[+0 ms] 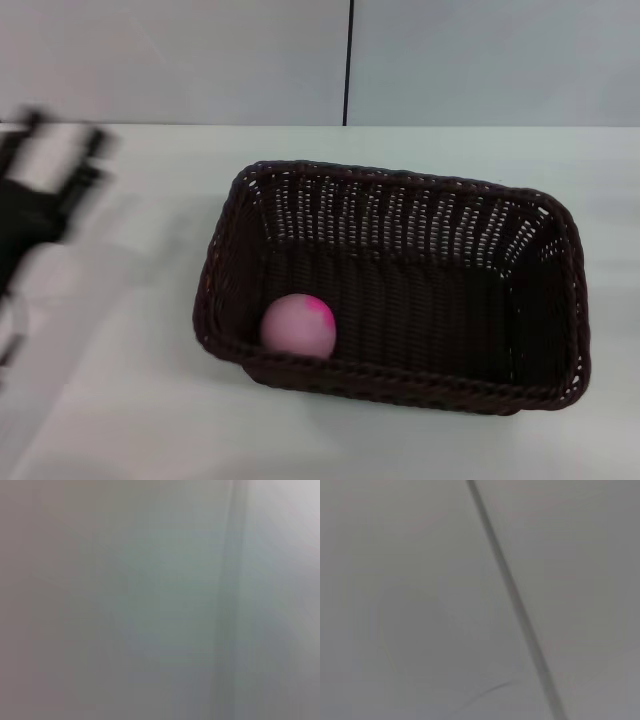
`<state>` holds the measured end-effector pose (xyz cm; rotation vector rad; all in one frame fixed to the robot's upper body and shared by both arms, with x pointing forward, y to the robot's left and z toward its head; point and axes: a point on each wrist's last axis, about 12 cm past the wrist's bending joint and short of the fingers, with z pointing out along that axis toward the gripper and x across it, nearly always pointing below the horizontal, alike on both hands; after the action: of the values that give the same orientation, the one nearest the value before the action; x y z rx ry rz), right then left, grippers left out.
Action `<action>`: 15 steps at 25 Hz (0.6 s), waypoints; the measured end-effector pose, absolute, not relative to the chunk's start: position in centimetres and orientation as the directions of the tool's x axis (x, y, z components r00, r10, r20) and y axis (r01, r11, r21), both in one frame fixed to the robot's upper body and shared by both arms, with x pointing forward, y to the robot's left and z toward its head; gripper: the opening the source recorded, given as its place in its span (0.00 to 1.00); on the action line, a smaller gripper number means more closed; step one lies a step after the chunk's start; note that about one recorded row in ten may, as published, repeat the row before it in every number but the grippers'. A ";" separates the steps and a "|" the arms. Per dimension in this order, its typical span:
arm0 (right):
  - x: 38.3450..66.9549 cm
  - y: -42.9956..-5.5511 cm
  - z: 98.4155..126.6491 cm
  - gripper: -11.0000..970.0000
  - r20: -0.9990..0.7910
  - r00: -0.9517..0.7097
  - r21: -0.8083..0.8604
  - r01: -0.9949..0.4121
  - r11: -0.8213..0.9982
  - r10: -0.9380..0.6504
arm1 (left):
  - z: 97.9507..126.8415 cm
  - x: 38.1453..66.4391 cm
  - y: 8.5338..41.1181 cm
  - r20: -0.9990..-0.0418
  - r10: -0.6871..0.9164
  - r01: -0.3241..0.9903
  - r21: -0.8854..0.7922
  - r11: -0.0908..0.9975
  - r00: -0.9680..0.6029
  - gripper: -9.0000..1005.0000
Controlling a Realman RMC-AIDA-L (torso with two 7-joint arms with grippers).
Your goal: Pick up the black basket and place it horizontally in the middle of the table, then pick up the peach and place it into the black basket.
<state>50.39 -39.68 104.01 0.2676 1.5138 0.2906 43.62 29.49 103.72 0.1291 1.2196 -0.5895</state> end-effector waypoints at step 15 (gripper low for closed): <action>47.4 -40.1 103.2 0.48 -0.983 0.182 0.065 0.255 0.965 0.018 | 103.4 40.6 34.9 -0.913 -0.069 -0.042 -0.094 0.995 0.401 0.81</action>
<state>47.36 -40.11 103.21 0.2340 1.3811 -0.1694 40.65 34.86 103.44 -0.1073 1.1585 -0.0175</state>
